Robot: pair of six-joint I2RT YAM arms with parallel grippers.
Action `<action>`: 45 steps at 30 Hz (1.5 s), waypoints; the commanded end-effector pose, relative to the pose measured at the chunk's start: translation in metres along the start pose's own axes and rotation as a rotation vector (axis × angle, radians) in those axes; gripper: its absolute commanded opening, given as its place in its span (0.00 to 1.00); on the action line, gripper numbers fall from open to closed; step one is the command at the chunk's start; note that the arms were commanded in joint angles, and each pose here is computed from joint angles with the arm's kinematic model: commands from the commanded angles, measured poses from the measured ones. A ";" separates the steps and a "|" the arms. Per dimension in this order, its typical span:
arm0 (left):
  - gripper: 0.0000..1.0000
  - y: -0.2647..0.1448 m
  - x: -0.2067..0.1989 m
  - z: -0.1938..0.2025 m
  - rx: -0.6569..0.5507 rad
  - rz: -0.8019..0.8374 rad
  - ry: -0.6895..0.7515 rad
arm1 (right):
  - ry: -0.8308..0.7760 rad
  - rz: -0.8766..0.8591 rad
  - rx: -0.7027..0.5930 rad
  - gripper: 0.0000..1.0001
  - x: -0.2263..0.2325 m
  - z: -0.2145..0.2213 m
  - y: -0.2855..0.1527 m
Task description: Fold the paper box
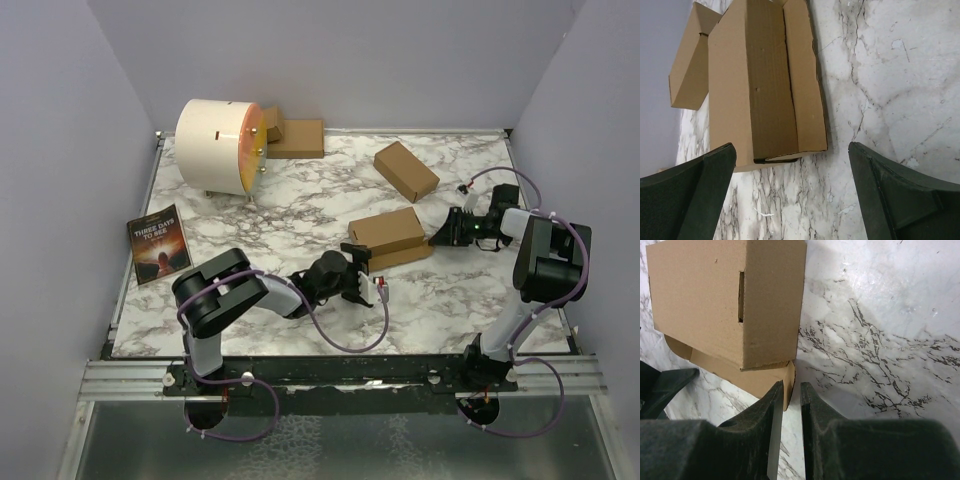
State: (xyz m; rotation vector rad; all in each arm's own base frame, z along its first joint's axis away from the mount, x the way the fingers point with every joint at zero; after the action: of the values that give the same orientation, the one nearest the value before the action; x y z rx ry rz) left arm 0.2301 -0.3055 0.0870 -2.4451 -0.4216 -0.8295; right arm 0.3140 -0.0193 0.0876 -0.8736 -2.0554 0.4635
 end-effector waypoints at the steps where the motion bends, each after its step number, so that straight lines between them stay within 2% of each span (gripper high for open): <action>1: 0.97 0.007 0.006 0.003 0.009 -0.058 0.014 | -0.002 -0.024 -0.020 0.21 -0.003 -0.006 0.000; 10: 0.83 0.008 0.003 0.009 0.027 -0.039 -0.024 | -0.001 -0.031 -0.021 0.21 -0.002 -0.006 0.000; 26: 0.64 0.005 0.003 0.009 0.012 -0.014 -0.070 | -0.007 -0.048 -0.036 0.21 0.001 -0.008 -0.001; 45: 0.60 0.006 0.006 0.008 0.003 0.014 -0.105 | -0.025 -0.038 -0.062 0.21 0.003 -0.014 -0.003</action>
State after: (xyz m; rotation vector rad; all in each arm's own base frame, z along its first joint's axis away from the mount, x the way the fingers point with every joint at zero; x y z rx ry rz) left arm 0.2427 -0.3036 0.0824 -2.4682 -0.4909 -0.7608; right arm 0.3145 -0.0173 0.0877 -0.8531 -2.0537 0.4324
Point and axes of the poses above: each gripper's point midway between its finger pads, its own y axis out along the fingers, its own x axis along the line the jaws close on, z = x × y, the point moved 9 cm from there along -y, back along the fingers, and after that the axes turned 5 degrees about -y, right-handed, at the moved point
